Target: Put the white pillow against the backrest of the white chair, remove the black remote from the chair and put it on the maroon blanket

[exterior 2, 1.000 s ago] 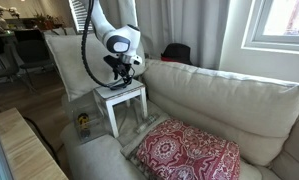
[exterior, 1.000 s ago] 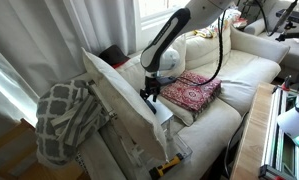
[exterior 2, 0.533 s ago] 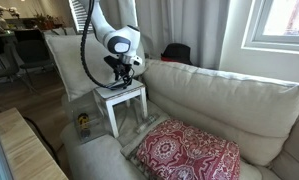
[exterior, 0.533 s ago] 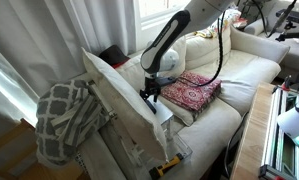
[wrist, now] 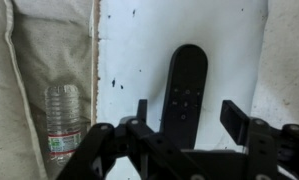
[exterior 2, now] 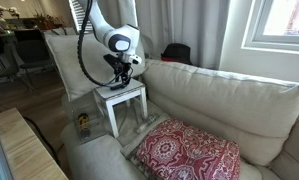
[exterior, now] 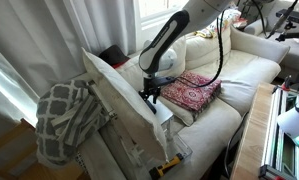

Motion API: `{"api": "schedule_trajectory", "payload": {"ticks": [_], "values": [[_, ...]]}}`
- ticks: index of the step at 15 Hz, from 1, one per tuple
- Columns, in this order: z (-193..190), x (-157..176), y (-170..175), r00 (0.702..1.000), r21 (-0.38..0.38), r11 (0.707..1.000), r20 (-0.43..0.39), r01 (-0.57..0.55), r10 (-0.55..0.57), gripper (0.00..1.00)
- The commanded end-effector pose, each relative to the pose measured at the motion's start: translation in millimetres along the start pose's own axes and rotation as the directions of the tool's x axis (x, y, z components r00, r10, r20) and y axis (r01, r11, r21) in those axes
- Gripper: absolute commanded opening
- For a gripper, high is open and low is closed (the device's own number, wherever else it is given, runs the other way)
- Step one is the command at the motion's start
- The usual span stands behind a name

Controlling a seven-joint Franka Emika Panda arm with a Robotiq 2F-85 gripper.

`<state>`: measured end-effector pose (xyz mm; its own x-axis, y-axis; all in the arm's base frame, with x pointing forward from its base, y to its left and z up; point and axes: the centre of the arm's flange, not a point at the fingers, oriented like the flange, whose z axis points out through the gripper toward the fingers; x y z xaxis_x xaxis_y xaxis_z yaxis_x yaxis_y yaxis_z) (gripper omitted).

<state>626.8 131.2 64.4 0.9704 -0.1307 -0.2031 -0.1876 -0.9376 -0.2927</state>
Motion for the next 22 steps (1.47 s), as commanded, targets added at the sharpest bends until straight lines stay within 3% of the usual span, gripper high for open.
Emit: {"api": "schedule_trajectory", "payload": {"ticks": [1,3,5,7,8,9,10,12,14,15,18,22], "values": [[7.3,7.4,-3.2,0.999,-0.04,0.998,0.029,-0.038,0.039,0.82],[9.2,7.5,-2.7,0.998,-0.045,0.997,0.039,-0.056,0.057,0.92],[10.9,7.5,-1.9,0.996,-0.05,0.996,0.048,-0.074,0.076,0.85],[11.6,8.2,-0.9,0.995,-0.052,0.995,0.051,-0.089,0.092,0.73],[12.3,8.6,-0.3,0.994,-0.055,0.994,0.054,-0.097,0.1,0.57],[12.8,9.1,0.3,0.993,-0.056,0.993,0.057,-0.103,0.106,0.51],[13.2,9.3,0.1,0.991,-0.061,0.992,0.06,-0.113,0.117,0.51],[11.6,10.4,0.5,0.99,-0.065,0.991,0.067,-0.118,0.123,0.34],[11.9,11.2,1.0,0.988,-0.066,0.99,0.075,-0.129,0.133,0.25],[12.0,11.3,1.1,0.987,-0.067,0.989,0.081,-0.131,0.137,0.26],[8.3,8.7,3.1,0.985,-0.066,0.988,0.094,-0.14,0.146,0.17],[-21.8,-19.2,21.2,0.986,-0.097,0.984,0.06,-0.148,0.154,0.17]]}}
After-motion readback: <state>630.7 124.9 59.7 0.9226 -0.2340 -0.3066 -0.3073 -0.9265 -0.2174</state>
